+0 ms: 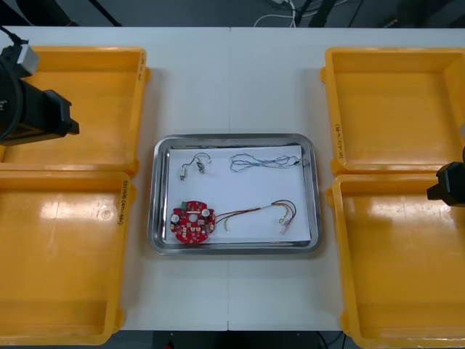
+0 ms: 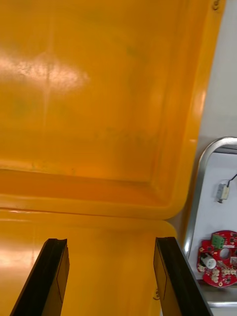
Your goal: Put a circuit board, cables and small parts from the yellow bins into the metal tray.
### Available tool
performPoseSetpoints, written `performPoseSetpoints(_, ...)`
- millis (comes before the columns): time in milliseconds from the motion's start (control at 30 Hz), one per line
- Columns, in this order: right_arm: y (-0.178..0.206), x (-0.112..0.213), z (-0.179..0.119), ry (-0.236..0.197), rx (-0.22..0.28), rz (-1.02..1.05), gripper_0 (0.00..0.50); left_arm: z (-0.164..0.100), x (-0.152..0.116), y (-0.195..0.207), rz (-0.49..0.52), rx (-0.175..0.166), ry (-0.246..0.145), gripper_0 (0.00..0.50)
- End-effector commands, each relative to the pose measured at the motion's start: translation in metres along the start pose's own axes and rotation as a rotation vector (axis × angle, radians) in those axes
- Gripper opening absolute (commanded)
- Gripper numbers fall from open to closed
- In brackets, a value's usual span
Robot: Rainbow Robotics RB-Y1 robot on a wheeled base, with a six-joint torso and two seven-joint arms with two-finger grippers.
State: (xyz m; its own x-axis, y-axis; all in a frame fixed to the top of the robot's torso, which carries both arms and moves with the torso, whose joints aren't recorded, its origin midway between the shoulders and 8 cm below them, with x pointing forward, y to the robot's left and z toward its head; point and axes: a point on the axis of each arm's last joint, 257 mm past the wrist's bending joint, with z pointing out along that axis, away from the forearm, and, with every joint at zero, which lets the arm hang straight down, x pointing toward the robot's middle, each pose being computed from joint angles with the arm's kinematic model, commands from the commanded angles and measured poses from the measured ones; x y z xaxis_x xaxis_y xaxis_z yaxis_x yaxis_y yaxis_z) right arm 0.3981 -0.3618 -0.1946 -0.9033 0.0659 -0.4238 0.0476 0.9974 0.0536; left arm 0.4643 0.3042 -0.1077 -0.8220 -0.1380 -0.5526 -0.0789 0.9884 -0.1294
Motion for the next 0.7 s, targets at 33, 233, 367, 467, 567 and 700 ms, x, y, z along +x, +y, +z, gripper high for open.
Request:
performPoseSetpoints(33,-0.001,-0.006,-0.009,-0.04,-0.007,0.004,0.5,-0.019,0.0,0.043,0.084,-0.063,-0.028,0.5)
performPoseSetpoints(233,-0.001,-0.006,-0.009,-0.04,-0.007,0.004,0.5,-0.025,0.012,0.077,0.097,-0.096,-0.012,0.5)
performPoseSetpoints(367,-0.001,-0.006,-0.009,-0.04,-0.007,0.004,0.5,-0.027,0.022,0.097,0.124,-0.119,0.006,0.5)
performPoseSetpoints(467,-0.001,-0.006,-0.009,-0.04,-0.007,0.004,0.5,-0.029,0.029,0.11,0.144,-0.132,0.022,0.5)
performPoseSetpoints(567,-0.001,-0.006,-0.009,-0.04,-0.007,0.004,0.5,-0.03,0.037,0.119,0.159,-0.133,0.036,0.5)
performPoseSetpoints(700,-0.001,-0.006,-0.009,-0.04,-0.007,0.004,0.5,-0.031,0.047,0.129,0.182,-0.132,0.052,0.5)
